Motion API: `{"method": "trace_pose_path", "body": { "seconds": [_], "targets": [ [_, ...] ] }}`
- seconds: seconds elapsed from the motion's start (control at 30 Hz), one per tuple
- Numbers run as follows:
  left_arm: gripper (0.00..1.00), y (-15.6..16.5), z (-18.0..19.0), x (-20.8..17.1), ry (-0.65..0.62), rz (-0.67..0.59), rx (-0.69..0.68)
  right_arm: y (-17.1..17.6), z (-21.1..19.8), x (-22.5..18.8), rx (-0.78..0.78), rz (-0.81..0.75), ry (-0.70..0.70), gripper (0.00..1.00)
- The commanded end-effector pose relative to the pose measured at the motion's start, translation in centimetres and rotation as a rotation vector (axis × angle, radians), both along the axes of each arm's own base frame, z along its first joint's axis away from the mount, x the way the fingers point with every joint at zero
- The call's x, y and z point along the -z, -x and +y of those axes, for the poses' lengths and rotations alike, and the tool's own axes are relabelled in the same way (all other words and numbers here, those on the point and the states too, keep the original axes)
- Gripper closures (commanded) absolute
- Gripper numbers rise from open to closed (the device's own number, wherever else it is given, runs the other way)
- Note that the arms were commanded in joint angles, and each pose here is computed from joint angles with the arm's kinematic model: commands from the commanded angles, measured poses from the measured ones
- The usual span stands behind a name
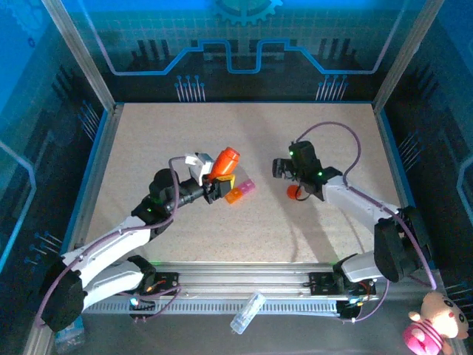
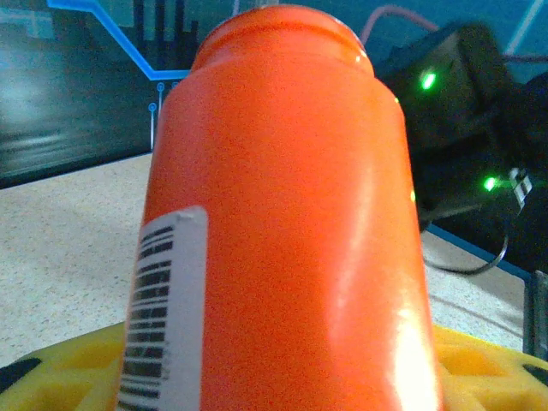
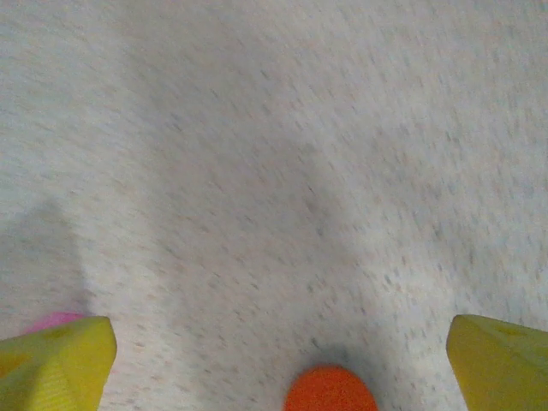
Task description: Sort the pills into containers
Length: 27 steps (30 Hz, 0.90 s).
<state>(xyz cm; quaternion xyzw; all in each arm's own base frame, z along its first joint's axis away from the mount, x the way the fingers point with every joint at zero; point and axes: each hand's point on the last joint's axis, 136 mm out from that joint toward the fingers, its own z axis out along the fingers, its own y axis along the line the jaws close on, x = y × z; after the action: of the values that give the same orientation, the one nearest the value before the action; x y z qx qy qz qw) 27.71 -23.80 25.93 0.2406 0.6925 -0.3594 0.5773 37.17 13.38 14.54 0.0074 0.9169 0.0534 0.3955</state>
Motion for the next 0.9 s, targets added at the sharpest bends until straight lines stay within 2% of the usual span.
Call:
{"method": "trace_pose_path", "body": {
  "seconds": [0.0,0.17,0.23,0.5,0.87],
  "targets": [
    [1.0,-0.2,1.1,0.2,0.008,-0.008,-0.056,-0.1,3.5,-2.8,-0.204,-0.012,-0.04,0.0],
    [1.0,-0.6,2.0,0.6,0.023,0.005,-0.116,-0.7,8.3,-3.4,-0.378,0.082,-0.166,0.25],
    [1.0,-0.7,2.3,0.9,0.022,0.011,-0.135,-1.1,9.7,-2.2,-0.41,0.152,-0.181,0.29],
    [1.0,-0.6,3.1,1.4,0.009,0.014,-0.171,-1.9,12.4,4.4,-0.41,0.307,-0.046,0.3],
    [1.0,-0.9,2.9,1.9,0.007,0.026,-0.168,-2.7,14.5,9.6,-0.372,0.376,0.071,0.29]
  ]
}}
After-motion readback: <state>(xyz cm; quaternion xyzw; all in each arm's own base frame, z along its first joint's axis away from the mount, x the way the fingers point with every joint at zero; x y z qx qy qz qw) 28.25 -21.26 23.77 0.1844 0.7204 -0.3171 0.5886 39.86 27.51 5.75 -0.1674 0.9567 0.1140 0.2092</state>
